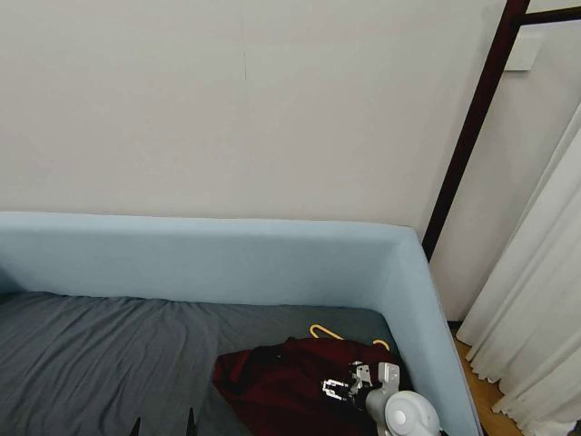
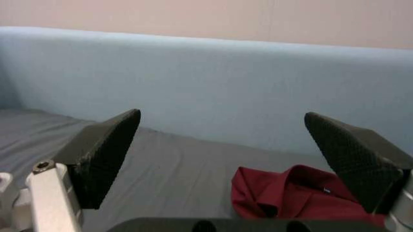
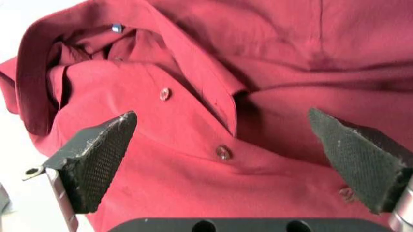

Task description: Pick up the clothes from the sofa and hang them on the clothes hanger.

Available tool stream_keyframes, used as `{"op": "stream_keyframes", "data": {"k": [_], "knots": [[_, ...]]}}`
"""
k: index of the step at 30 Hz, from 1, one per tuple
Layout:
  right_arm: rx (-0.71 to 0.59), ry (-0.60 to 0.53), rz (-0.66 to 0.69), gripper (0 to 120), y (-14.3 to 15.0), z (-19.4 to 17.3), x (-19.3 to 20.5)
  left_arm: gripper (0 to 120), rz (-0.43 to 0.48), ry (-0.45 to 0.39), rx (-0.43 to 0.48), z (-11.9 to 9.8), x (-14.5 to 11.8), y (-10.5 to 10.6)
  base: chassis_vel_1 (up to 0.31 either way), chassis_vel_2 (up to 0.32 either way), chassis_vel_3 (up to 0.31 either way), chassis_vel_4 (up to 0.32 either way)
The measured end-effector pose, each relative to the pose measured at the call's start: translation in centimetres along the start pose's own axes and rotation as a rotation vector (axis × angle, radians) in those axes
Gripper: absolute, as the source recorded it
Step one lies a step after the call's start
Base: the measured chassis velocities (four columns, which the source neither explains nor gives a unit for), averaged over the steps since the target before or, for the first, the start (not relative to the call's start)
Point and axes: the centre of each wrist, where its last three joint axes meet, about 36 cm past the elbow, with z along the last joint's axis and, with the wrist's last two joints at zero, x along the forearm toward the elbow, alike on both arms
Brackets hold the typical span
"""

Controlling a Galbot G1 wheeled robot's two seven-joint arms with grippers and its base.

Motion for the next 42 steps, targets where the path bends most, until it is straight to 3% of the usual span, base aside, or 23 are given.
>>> {"op": "stream_keyframes", "data": {"k": [6,30,42], "knots": [[-0.071,0.003,-0.015,91,-0.3,-0.9,-1.5,100,-0.007,-0.001,0.008,0.1,-0.2,-0.1,0.0,0.0,0.0,0.0],[-0.024,0.017,-0.036,1,-0.7,-0.5,-2.7,100,-0.028,-0.007,0.026,-0.2,-0.2,-0.2,0.0,0.0,0.0,0.0],[0.011,0.016,-0.04,0,-0.3,-0.2,-2.7,100,-0.02,-0.016,0.024,-0.2,-0.6,-0.1,0.0,0.0,0.0,0.0]]}}
